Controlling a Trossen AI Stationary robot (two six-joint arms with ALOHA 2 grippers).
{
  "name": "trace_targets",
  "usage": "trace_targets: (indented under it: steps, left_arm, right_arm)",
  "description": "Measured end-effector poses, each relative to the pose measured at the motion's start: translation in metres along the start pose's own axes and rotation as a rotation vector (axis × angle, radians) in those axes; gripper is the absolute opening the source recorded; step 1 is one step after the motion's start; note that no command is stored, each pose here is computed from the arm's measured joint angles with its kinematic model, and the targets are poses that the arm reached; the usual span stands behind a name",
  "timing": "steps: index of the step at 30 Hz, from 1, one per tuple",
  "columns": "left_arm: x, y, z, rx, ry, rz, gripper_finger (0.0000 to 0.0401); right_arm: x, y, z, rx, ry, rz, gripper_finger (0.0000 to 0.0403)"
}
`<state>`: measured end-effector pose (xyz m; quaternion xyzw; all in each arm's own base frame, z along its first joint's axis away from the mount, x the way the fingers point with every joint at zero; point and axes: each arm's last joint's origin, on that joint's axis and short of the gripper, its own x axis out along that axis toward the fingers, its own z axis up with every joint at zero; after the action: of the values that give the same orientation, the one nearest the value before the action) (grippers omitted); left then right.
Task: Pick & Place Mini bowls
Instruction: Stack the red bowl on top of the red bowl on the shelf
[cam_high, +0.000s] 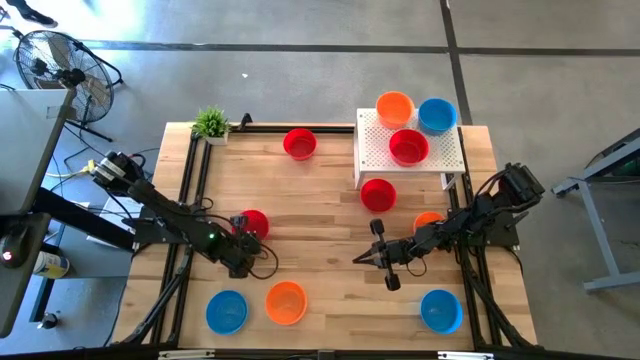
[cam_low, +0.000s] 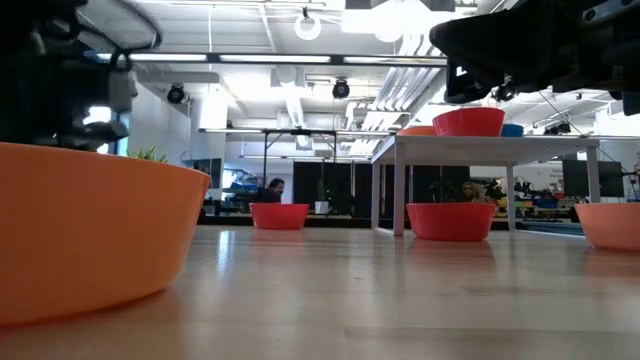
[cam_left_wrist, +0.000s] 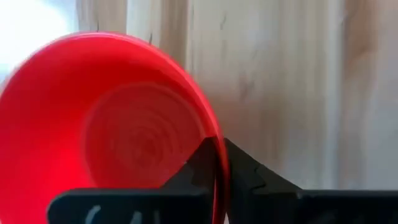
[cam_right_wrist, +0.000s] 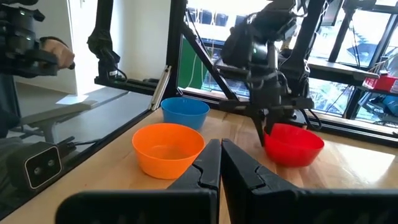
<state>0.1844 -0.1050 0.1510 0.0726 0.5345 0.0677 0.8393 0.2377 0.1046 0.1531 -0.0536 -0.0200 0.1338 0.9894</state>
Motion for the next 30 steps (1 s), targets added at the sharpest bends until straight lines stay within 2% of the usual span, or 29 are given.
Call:
trace_targets:
  steps: [4,12,19,23,30]
  left_arm:
    - [-0.010,-0.005,0.018,0.061,-0.089,-0.022,0.0014]
    - [-0.020,-0.006,0.060,0.166,-0.379,-0.076,0.0005]
    - [0.002,0.008,0.093,0.218,-0.540,-0.158,0.0003]
    - [0.020,0.016,0.102,0.210,-0.565,-0.176,0.0003]
    - [0.043,0.030,0.106,0.169,-0.528,-0.196,0.0007]
  right_arm:
    - [0.000,0.000,0.000,0.001,0.000,0.000,0.0000]
    - [0.000,0.000,0.000,0.001,0.000,0.000,0.0000]
    - [0.000,0.000,0.000,0.000,0.000,0.000,0.0000]
    - [0.000,0.000,0.000,0.000,0.002,-0.003,0.0000]
    - [0.000,0.000,-0.001,-0.001,0.011,-0.002,0.0000]
